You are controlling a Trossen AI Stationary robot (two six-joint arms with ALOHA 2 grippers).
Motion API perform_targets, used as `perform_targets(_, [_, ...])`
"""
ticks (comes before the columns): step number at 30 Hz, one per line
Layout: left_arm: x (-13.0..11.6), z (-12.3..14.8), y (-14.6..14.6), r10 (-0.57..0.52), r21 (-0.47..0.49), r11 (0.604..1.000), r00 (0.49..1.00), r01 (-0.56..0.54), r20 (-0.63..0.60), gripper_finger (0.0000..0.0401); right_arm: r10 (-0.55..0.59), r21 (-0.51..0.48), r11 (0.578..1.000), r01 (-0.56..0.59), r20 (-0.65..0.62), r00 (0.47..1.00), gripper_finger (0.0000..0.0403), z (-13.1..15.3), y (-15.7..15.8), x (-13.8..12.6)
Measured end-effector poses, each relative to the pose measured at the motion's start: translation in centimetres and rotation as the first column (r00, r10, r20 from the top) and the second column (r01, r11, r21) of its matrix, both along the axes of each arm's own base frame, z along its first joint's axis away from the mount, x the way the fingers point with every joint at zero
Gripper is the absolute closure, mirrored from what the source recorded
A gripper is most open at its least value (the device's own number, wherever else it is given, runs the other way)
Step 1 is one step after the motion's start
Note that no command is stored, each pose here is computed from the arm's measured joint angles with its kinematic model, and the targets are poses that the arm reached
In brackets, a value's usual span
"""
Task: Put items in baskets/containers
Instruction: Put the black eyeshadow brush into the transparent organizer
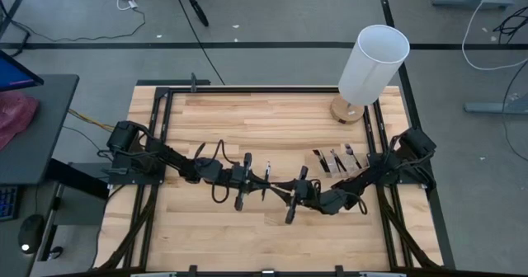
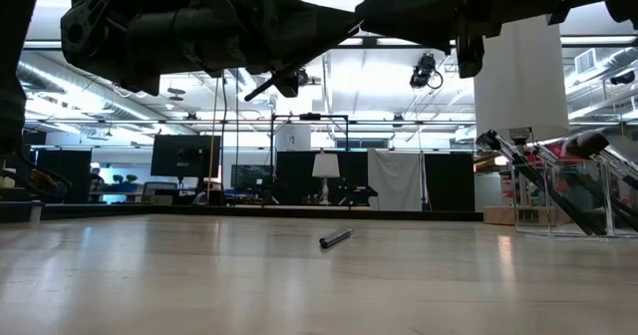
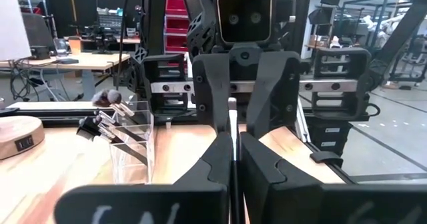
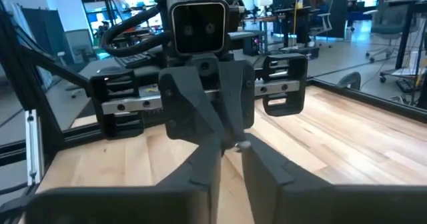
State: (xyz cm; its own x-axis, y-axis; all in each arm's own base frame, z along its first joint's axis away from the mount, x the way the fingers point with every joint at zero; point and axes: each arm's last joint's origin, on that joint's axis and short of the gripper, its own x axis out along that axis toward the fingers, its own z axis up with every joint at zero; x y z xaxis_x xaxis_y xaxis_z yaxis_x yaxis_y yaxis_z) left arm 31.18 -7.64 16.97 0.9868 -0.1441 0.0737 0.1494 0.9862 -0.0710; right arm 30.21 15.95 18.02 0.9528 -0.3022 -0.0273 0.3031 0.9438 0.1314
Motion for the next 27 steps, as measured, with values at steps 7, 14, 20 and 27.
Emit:
perform_targets(7, [0.0,0.1,0.0,-0.005,-0.001,1.0,1.0,0.005,0.005,0.0379,0.01,-0.027,1.0,-0.01,0.004,1.0,0.0395,0.1,0.0,0.0])
perform_targets(14, [0.0,0.0,0.0,-0.004,-0.003,1.0,1.0,0.004,0.002,0.0372,0.014,-0.037,0.999,-0.014,0.0,1.0,0.0395,0.1,0.1,0.0])
perform_targets(20, [0.1,-0.4,0.1,0.008,0.013,1.0,0.999,-0.007,-0.046,0.0315,0.015,-0.056,0.998,-0.018,-0.04,0.999,0.0397,-0.3,0.1,-0.1])
perform_targets(27, [0.2,-1.0,0.6,0.007,0.023,1.0,0.994,-0.005,-0.106,0.0203,0.024,-0.051,0.998,-0.028,-0.071,0.997,0.0398,-0.7,0.5,-0.3])
